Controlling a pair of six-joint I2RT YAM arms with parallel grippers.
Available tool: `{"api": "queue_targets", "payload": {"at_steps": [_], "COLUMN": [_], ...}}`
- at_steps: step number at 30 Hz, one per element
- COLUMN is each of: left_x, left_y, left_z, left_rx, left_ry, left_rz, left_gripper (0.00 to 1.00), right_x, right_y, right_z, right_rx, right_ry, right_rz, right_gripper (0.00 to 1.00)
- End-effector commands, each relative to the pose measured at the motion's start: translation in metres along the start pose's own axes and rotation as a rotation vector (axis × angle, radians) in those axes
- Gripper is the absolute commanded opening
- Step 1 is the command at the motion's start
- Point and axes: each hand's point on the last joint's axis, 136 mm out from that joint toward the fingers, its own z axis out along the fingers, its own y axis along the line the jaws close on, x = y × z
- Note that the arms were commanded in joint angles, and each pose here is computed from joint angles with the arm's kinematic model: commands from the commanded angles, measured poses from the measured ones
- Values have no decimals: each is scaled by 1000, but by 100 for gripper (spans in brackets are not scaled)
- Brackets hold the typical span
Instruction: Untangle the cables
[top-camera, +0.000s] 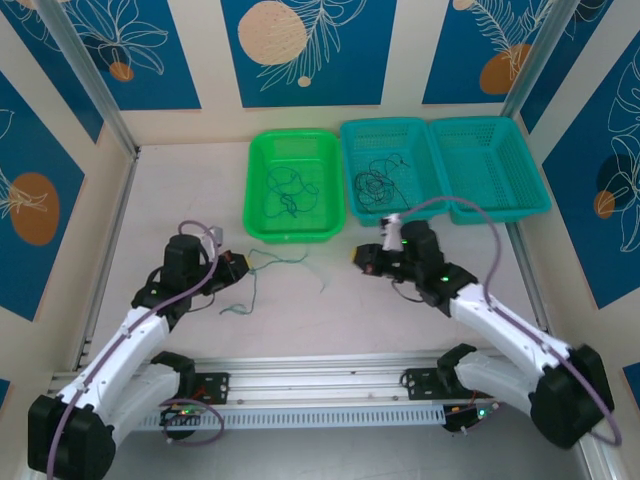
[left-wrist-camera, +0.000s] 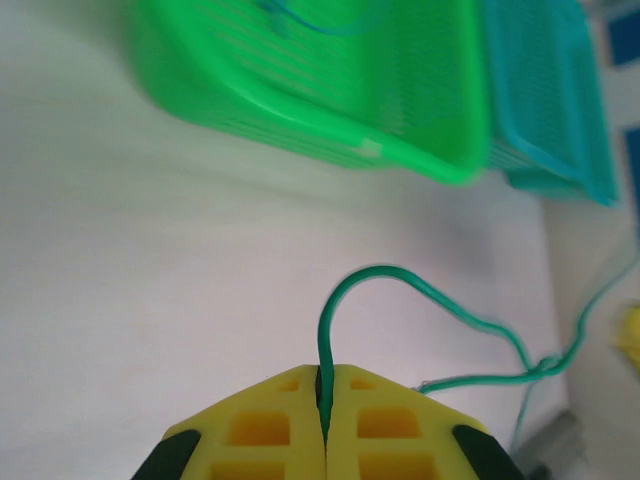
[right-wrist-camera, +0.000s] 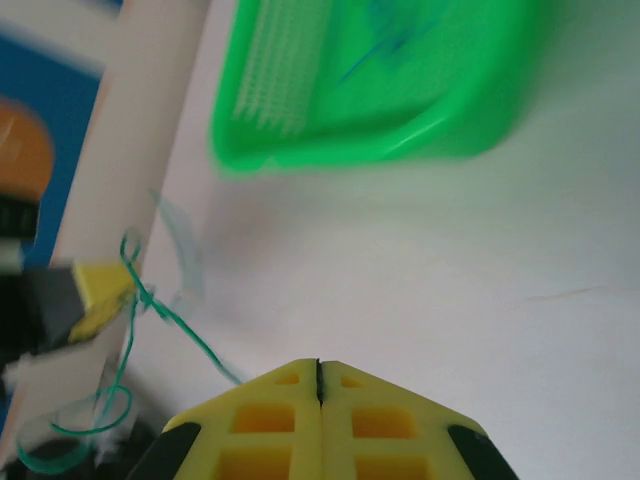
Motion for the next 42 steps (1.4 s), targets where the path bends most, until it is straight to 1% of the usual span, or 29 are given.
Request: {"api": "queue_targets", "payload": {"at_steps": [1, 5, 7, 8, 9, 10, 11, 12, 13, 14, 16, 17, 19, 21, 23, 25, 27, 29, 30, 31, 32, 33, 34, 36, 38, 40, 42], "left_x": [4, 4, 3, 3, 4, 5, 6, 5, 5, 3, -1, -4, -9, -11, -13, -11, -10, -10, -11, -10, -10, -10, -10, -10, -11, -10, -10], "left_y": [46, 50, 50, 48, 46, 41, 35, 28, 21, 13, -4, -13, -26, -36, -46, -52, -56, -56, -56, -56, -55, -54, -53, -50, -49, -49, -47], "left_z": [1, 2, 2, 3, 4, 7, 10, 12, 14, 15, 16, 15, 13, 11, 10, 10, 10, 10, 10, 9, 9, 8, 7, 4, 1, 1, 2], "left_rx": [-188, -210, -209, -196, -177, -145, -104, -66, -23, 23, 120, 168, 229, 258, 284, 297, 299, 292, 291, 288, 282, 274, 263, 248, 242, 240, 235], "left_ry": [-12, -9, -13, -11, -6, 1, 6, 9, 11, -1, -24, -41, -65, -77, -87, -83, -83, -86, -87, -86, -87, -87, -92, -100, -109, -110, -110], "left_rz": [-22, -20, -20, -20, -22, -23, -20, -16, -18, -16, -12, -10, -4, 4, 12, 14, 20, 15, 13, 13, 10, 9, 8, 11, 15, 14, 11], "left_gripper": [6, 7, 7, 6, 5, 4, 2, 0, 0, 0, 0, 0, 0, 0, 0, 0, 0, 0, 0, 0, 0, 0, 0, 0, 0, 0, 2], "right_x": [-7, -16, -19, -20, -19, -14, -6, 4, 15, 30, 55, 70, 89, 103, 116, 124, 131, 138, 141, 143, 144, 144, 143, 141, 139, 140, 137], "right_y": [-59, -80, -82, -73, -58, -33, -9, 10, 28, 46, 76, 94, 120, 141, 153, 164, 174, 177, 178, 179, 176, 171, 166, 153, 140, 131, 122], "right_z": [-28, -54, -61, -59, -56, -50, -44, -39, -33, -26, -9, -1, 15, 31, 51, 66, 82, 102, 110, 118, 125, 131, 135, 139, 139, 137, 135], "right_rx": [205, 263, 253, 209, 132, 16, -78, -136, -169, -191, -221, -263, -310, -357, -368, -398, -420, -421, -420, -426, -413, -386, -357, -291, -240, -221, -202], "right_ry": [-80, -141, -156, -147, -121, -77, -37, -6, 17, 42, 78, 110, 149, 169, 201, 245, 281, 321, 334, 340, 349, 356, 356, 346, 348, 353, 349], "right_rz": [122, 190, 209, 183, 139, 76, 16, -33, -81, -122, -159, -173, -159, -164, -174, -182, -174, -154, -143, -133, -117, -102, -95, -93, -87, -68, -35], "right_gripper": [0, 0, 0, 0, 0, 2, 9, 15, 24, 31, 40, 42, 46, 50, 56, 59, 62, 62, 61, 55, 45, 38, 31, 23, 10, 2, 0]}}
